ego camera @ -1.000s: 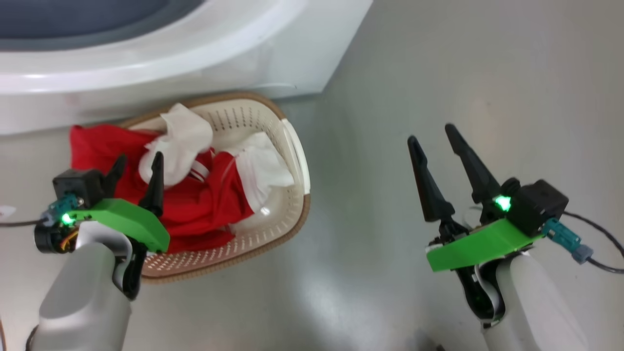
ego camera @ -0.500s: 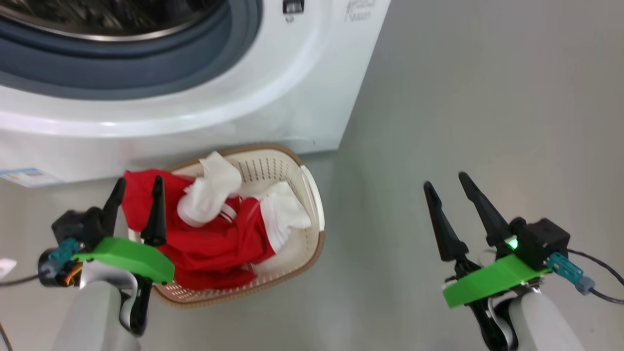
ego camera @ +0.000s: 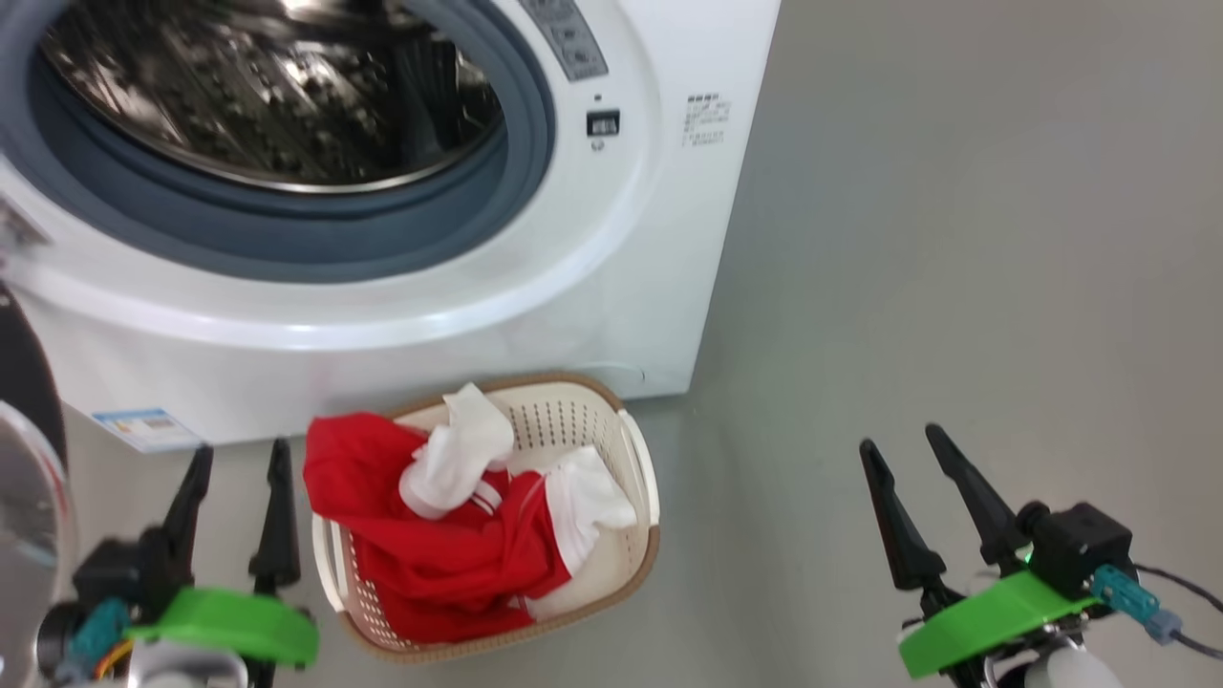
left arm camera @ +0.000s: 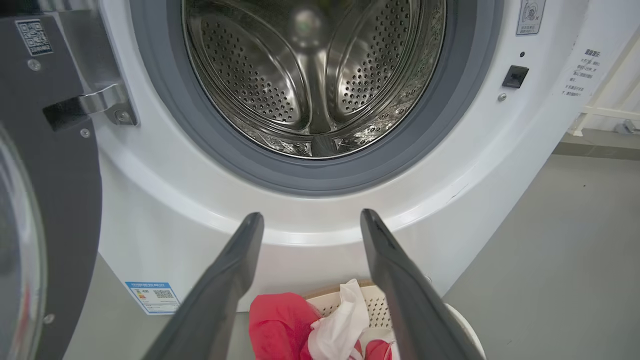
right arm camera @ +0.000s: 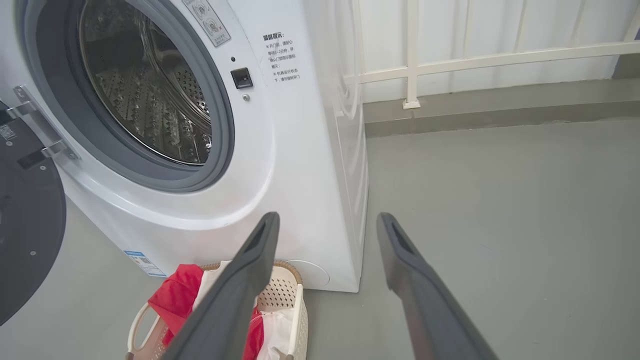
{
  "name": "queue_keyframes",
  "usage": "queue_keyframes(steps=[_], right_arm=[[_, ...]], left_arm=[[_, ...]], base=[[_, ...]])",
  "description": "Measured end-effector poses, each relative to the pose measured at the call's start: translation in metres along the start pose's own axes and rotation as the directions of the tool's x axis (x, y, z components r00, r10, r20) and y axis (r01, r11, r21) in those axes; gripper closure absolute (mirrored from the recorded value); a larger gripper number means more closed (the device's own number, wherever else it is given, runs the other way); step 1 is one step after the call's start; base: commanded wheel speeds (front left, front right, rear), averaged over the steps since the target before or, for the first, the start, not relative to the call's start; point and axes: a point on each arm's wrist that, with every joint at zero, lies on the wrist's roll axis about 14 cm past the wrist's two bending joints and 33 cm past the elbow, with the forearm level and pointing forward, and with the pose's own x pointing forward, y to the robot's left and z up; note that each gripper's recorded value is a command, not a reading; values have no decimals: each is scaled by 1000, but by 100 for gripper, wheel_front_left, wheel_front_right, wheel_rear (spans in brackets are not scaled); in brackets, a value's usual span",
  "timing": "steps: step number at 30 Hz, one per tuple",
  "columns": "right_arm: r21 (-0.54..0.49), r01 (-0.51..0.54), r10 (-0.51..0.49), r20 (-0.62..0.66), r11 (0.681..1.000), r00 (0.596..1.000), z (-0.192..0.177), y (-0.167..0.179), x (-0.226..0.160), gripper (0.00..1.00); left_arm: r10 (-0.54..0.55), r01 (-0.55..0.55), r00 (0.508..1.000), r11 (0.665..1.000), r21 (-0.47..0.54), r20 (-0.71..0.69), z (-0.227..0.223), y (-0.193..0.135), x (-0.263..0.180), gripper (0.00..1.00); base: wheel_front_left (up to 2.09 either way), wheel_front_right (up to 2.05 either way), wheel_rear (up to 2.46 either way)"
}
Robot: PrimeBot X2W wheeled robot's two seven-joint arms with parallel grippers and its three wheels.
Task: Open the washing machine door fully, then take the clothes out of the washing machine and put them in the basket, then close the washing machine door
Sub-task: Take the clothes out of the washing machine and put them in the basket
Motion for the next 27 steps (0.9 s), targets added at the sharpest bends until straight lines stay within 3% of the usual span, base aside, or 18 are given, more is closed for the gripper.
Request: queue_keyframes(steps=[18, 27], right_arm=[[-11, 33, -33, 26, 999, 999, 12, -10, -39, 0], [-10, 42, -42, 24, 999, 999, 11, -12, -47, 0]], left_arm=[[65, -69, 993, 997, 38, 94, 28, 12, -73, 0], [71, -75, 991, 997, 30, 111, 32, 11, -80, 0]], base=[[0, 0, 0], [0, 0, 0]])
